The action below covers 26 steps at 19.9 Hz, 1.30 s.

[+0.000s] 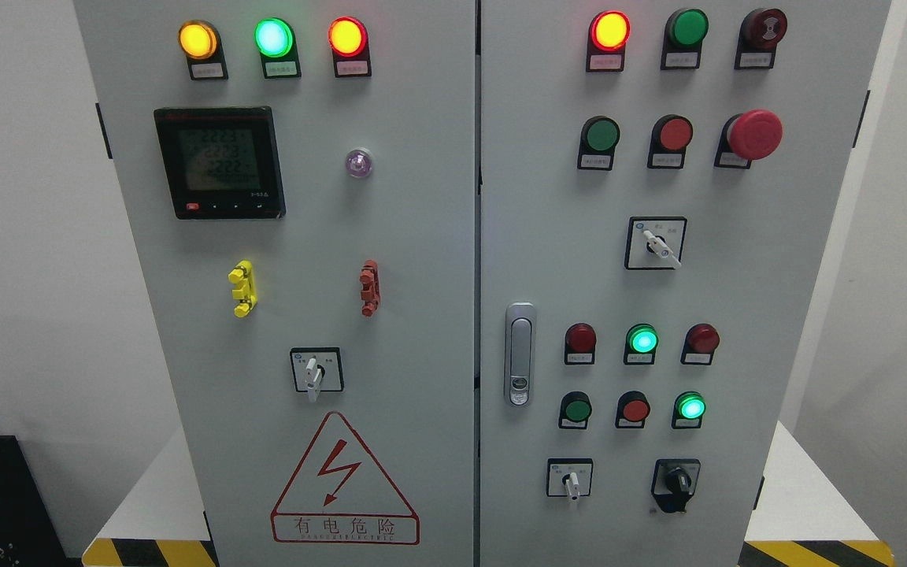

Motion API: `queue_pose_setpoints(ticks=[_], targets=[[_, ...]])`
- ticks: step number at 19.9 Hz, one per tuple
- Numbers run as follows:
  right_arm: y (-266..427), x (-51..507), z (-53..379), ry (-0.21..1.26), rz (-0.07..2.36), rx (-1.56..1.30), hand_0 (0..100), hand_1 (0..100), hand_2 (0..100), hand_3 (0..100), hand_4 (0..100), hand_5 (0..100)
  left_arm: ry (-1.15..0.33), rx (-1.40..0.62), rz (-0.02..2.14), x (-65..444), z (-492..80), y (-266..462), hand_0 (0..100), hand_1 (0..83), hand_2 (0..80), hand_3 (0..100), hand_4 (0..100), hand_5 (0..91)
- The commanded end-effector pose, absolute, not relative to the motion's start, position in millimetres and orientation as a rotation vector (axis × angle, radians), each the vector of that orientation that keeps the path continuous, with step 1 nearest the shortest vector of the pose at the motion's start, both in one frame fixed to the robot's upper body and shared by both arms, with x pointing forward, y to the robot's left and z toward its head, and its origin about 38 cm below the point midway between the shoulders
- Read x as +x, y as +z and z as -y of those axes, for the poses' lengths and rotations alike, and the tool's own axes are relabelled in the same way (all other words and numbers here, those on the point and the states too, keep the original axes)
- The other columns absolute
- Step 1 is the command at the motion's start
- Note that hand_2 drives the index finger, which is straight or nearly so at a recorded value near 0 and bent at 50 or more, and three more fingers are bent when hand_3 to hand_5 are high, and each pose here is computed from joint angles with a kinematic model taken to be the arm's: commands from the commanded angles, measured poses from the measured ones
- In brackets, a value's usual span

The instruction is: Turn on light switch 1

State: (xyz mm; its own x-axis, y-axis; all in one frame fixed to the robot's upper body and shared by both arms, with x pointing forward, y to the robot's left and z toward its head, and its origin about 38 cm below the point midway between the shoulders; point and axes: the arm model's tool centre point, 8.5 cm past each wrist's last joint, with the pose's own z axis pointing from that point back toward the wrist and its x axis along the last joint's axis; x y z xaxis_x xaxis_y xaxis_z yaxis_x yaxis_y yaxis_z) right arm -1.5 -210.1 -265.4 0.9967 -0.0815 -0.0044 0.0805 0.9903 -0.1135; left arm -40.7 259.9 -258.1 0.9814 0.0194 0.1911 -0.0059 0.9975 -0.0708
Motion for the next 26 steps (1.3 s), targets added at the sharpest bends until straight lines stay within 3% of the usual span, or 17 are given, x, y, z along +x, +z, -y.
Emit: queue_pose_setpoints(ticks=[1, 5, 8, 9, 10, 11, 12, 13, 15, 17, 22, 26], targets=[[-265, -1, 210, -0.081, -0.009, -0.114, 31, 0, 0, 0, 0, 0, -0.017, -0.040, 0.509, 30, -265, -235, 14, 0.0, 0.0, 0, 0, 0.0], [-265, -1, 210, -0.081, -0.009, -0.114, 31, 0, 0, 0, 0, 0, -0.064, 0.015, 0.790, 120, -296, -170, 14, 0.7, 0.0, 0, 0, 0.0], [-265, -1, 210, -0.081, -0.009, -0.114, 31, 0, 0, 0, 0, 0, -0.103, 0.046, 0.969, 160, -311, -117, 16, 3.0, 0.0, 0, 1, 0.0], [-265, -1, 210, -0.081, -0.009, -0.114, 31, 0, 0, 0, 0, 0, -0.106, 0.060, 1.013, 170, -313, -104, 16, 3.7, 0.0, 0, 5, 0.0], [-265, -1, 210, -0.081, -0.007, -0.114, 31, 0, 0, 0, 0, 0, -0.108, 0.074, 1.054, 178, -315, -92, 16, 7.3, 0.0, 3, 23, 0.0], [-265, -1, 210, -0.081, -0.009, -0.114, 31, 0, 0, 0, 0, 0, -0.116, 0.084, 1.099, 187, -316, -79, 18, 9.1, 0.0, 12, 31, 0.0], [-265, -1, 210, -0.081, -0.009, -0.114, 31, 0, 0, 0, 0, 0, -0.115, 0.097, 1.142, 194, -318, -66, 19, 10.5, 0.0, 19, 36, 3.2], [-265, -1, 210, -0.081, -0.009, -0.114, 31, 0, 0, 0, 0, 0, -0.107, 0.126, 1.182, 201, -323, -53, 20, 13.5, 0.0, 26, 45, 12.6], [-265, -1, 210, -0.081, -0.009, -0.114, 31, 0, 0, 0, 0, 0, -0.081, 0.180, 1.259, 213, -325, -30, 23, 19.3, 3.8, 32, 53, 23.1], [-265, -1, 210, -0.081, -0.009, -0.114, 31, 0, 0, 0, 0, 0, -0.074, 0.213, 1.329, 222, -326, -7, 25, 28.8, 14.1, 43, 62, 36.3], [-265, -1, 210, -0.081, -0.009, -0.114, 31, 0, 0, 0, 0, 0, -0.061, 0.234, 1.454, 235, -323, 34, 29, 40.8, 24.2, 59, 76, 60.5], [-265, -1, 210, -0.081, -0.009, -0.114, 31, 0, 0, 0, 0, 0, -0.013, 0.247, 1.561, 241, -321, 68, 30, 47.4, 31.0, 74, 84, 71.1]])
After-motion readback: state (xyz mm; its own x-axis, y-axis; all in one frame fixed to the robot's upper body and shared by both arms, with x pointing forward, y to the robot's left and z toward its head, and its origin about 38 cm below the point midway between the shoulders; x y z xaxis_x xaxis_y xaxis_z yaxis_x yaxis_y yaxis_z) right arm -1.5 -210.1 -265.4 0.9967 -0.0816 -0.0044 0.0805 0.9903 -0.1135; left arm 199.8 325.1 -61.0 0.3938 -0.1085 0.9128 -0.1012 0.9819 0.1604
